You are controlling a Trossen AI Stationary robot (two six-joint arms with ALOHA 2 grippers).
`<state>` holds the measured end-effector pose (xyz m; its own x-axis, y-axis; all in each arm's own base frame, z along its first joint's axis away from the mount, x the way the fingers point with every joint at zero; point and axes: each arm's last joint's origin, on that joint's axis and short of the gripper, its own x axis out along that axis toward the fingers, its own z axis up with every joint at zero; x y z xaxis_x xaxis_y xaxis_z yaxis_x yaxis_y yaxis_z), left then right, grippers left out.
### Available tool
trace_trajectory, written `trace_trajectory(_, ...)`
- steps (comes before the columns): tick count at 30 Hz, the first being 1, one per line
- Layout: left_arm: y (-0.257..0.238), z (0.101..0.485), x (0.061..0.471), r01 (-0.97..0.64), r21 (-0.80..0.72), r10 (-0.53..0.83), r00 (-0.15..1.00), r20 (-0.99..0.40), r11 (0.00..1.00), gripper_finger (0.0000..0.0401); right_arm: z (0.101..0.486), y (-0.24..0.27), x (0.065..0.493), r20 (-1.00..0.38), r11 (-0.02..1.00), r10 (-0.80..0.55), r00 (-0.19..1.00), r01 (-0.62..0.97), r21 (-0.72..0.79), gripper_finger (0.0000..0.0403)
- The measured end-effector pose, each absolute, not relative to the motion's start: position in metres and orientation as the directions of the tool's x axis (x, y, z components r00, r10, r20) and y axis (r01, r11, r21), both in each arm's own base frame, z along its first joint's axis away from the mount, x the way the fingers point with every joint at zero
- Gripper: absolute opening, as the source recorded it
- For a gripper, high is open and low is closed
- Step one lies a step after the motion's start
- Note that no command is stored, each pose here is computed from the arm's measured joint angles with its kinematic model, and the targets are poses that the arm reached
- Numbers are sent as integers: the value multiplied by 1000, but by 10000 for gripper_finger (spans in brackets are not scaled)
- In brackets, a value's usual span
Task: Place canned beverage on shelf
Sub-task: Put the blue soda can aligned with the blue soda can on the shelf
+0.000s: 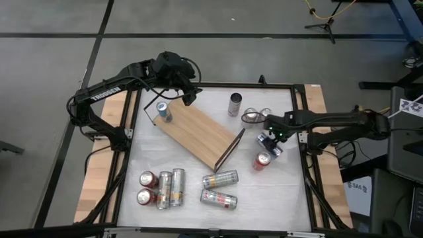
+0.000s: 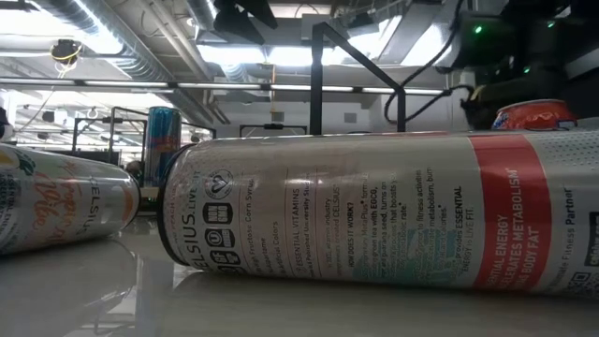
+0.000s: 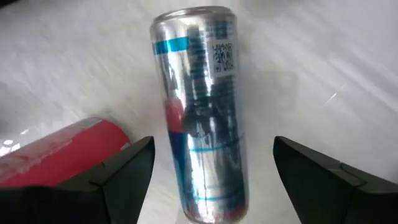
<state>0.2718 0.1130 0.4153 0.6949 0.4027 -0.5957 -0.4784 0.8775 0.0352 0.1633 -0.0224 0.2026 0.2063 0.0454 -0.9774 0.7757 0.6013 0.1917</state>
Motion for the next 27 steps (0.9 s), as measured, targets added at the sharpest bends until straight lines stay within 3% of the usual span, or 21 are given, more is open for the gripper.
trace_trajectory(9, 113, 415, 272, -480, 33, 403, 695, -596, 877, 308, 227, -2, 137, -940, 630, -89, 331, 750, 204, 324)
trace_trajectory(13, 113, 415, 272, -480, 33, 403, 694, -597, 877, 308, 224, 13, 128, -923, 596, -180, 341, 784, 173, 324)
trace_trajectory(21, 113, 415, 272, -483, 28, 403, 695, -596, 875, 308, 203, 45, 122, -914, 610, -183, 362, 771, 184, 324)
trace_trajectory(27, 113, 415, 272, -483, 28, 403, 695, -596, 875, 308, 193, 57, 124, -926, 593, -229, 299, 798, 111, 324)
